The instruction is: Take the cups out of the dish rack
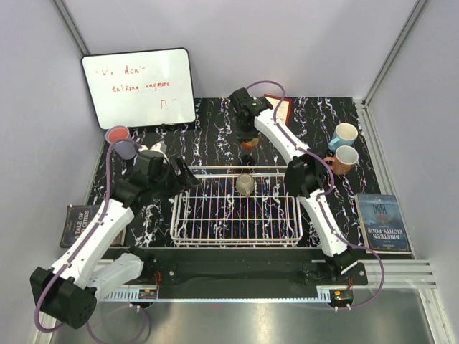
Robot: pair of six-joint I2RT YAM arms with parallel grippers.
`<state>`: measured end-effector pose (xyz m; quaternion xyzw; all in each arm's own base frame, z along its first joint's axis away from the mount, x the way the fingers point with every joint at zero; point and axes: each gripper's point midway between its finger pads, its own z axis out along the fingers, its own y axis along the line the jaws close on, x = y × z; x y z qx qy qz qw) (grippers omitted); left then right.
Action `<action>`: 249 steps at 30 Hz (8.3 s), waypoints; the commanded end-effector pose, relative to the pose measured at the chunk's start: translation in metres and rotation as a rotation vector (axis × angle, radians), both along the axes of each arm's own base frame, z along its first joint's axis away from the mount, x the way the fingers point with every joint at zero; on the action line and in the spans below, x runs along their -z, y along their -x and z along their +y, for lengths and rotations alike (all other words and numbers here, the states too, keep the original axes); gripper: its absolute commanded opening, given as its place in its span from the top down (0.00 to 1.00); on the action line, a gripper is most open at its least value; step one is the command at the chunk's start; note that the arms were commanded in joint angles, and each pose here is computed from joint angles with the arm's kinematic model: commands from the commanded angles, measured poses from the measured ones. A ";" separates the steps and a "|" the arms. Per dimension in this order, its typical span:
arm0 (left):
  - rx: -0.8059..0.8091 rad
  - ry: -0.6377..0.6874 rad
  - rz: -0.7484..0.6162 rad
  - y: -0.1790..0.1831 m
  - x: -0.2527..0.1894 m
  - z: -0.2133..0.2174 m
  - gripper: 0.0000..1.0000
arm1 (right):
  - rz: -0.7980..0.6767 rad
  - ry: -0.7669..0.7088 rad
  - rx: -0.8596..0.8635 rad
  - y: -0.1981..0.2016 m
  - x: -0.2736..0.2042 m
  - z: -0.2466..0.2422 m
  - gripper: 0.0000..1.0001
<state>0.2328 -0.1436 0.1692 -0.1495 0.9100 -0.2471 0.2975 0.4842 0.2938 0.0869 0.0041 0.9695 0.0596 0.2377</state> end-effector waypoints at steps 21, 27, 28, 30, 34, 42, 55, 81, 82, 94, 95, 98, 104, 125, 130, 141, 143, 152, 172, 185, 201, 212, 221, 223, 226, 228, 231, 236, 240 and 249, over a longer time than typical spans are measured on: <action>0.011 -0.017 0.043 -0.003 0.025 -0.002 0.14 | 0.053 0.125 0.026 0.002 0.028 -0.026 0.73; 0.011 0.001 0.034 -0.005 0.022 -0.005 0.14 | -0.025 0.085 0.031 -0.004 -0.011 -0.023 0.59; 0.012 0.003 0.031 -0.006 0.022 -0.005 0.14 | -0.035 0.077 0.033 -0.005 -0.017 -0.023 0.57; 0.013 0.004 0.031 -0.006 0.022 -0.006 0.14 | -0.066 0.057 0.036 -0.006 -0.034 -0.022 0.54; 0.037 0.006 0.004 -0.009 0.016 -0.008 0.12 | -0.154 0.006 0.048 -0.006 -0.083 -0.020 0.46; 0.133 -0.080 -0.056 -0.021 0.006 -0.032 0.09 | -0.373 -0.067 0.058 0.038 -0.220 -0.047 0.14; 0.369 -0.219 -0.078 -0.052 0.015 -0.156 0.09 | -0.402 -0.161 0.042 0.163 -0.241 -0.110 0.12; 0.383 -0.330 -0.007 -0.074 0.071 -0.196 0.27 | -0.317 -0.180 -0.042 0.214 -0.188 -0.124 0.12; 0.388 -0.334 -0.010 -0.073 0.070 -0.196 0.30 | -0.314 -0.182 -0.049 0.214 -0.187 -0.123 0.12; 0.388 -0.317 -0.046 -0.072 0.053 -0.194 1.00 | -0.344 -0.174 -0.054 0.215 -0.193 -0.128 0.13; 0.387 -0.300 -0.064 -0.072 0.042 -0.194 1.00 | -0.348 -0.176 -0.053 0.216 -0.194 -0.128 0.13; 0.391 -0.236 -0.116 -0.069 0.009 -0.195 1.00 | -0.369 -0.176 -0.048 0.217 -0.198 -0.131 0.12; 0.430 0.118 -0.252 -0.049 -0.080 -0.197 1.00 | -0.402 -0.220 -0.047 0.217 -0.205 -0.128 0.12; 0.639 1.115 -0.507 0.017 -0.201 -0.162 1.00 | -0.568 -0.800 -0.333 0.267 -0.278 -0.060 0.22; 0.674 1.190 -0.478 0.019 -0.206 -0.164 1.00 | -0.547 -0.890 -0.421 0.285 -0.288 -0.049 0.24; 0.708 1.213 -0.465 0.022 -0.212 -0.178 1.00 | -0.524 -0.972 -0.501 0.293 -0.299 -0.036 0.28; 0.717 1.215 -0.468 0.023 -0.214 -0.180 1.00 | -0.523 -0.972 -0.505 0.292 -0.298 -0.035 0.29; 0.731 1.215 -0.474 0.022 -0.223 -0.188 1.00 | -0.489 -0.957 -0.520 0.287 -0.285 -0.028 0.51; 0.769 1.202 -0.435 0.031 -0.217 -0.210 1.00 | -0.451 -0.935 -0.529 0.283 -0.268 -0.024 1.00; 0.537 0.944 -0.454 -0.051 -0.184 -0.157 0.13 | -0.554 -0.756 -0.395 0.281 -0.273 -0.065 1.00; -0.063 -0.163 -0.099 -0.044 -0.011 -0.012 0.21 | -0.223 0.040 0.188 0.077 -0.142 -0.147 1.00; -0.054 -0.312 -0.086 -0.026 0.000 0.014 0.21 | -0.081 -0.002 0.265 0.010 -0.072 -0.124 1.00; -0.025 -0.365 -0.056 -0.028 0.013 0.016 0.21 | 0.006 0.047 0.252 -0.009 -0.024 -0.108 1.00; -0.017 -0.374 -0.049 -0.030 0.014 0.015 0.21 | 0.018 0.055 0.252 -0.013 -0.016 -0.106 1.00; -0.007 -0.389 -0.037 -0.032 0.018 0.014 0.21 | 0.050 0.070 0.253 -0.014 -0.002 -0.106 1.00; 0.000 -0.395 -0.031 -0.034 0.020 0.013 0.20 | 0.061 0.079 0.250 -0.016 0.007 -0.105 1.00; 0.010 -0.403 -0.020 -0.037 0.023 0.011 0.20 | 0.091 0.080 0.246 -0.014 0.019 -0.103 1.00; 0.025 -0.410 -0.004 -0.041 0.027 0.006 0.20 | 0.135 0.090 0.240 -0.008 0.035 -0.103 1.00; 0.038 -0.402 -0.005 -0.043 0.027 0.002 0.19 | 0.150 0.089 0.231 -0.005 0.039 -0.102 1.00; 0.041 -0.393 -0.032 -0.051 0.021 -0.002 0.18 | 0.022 0.059 0.243 -0.018 -0.015 -0.104 0.67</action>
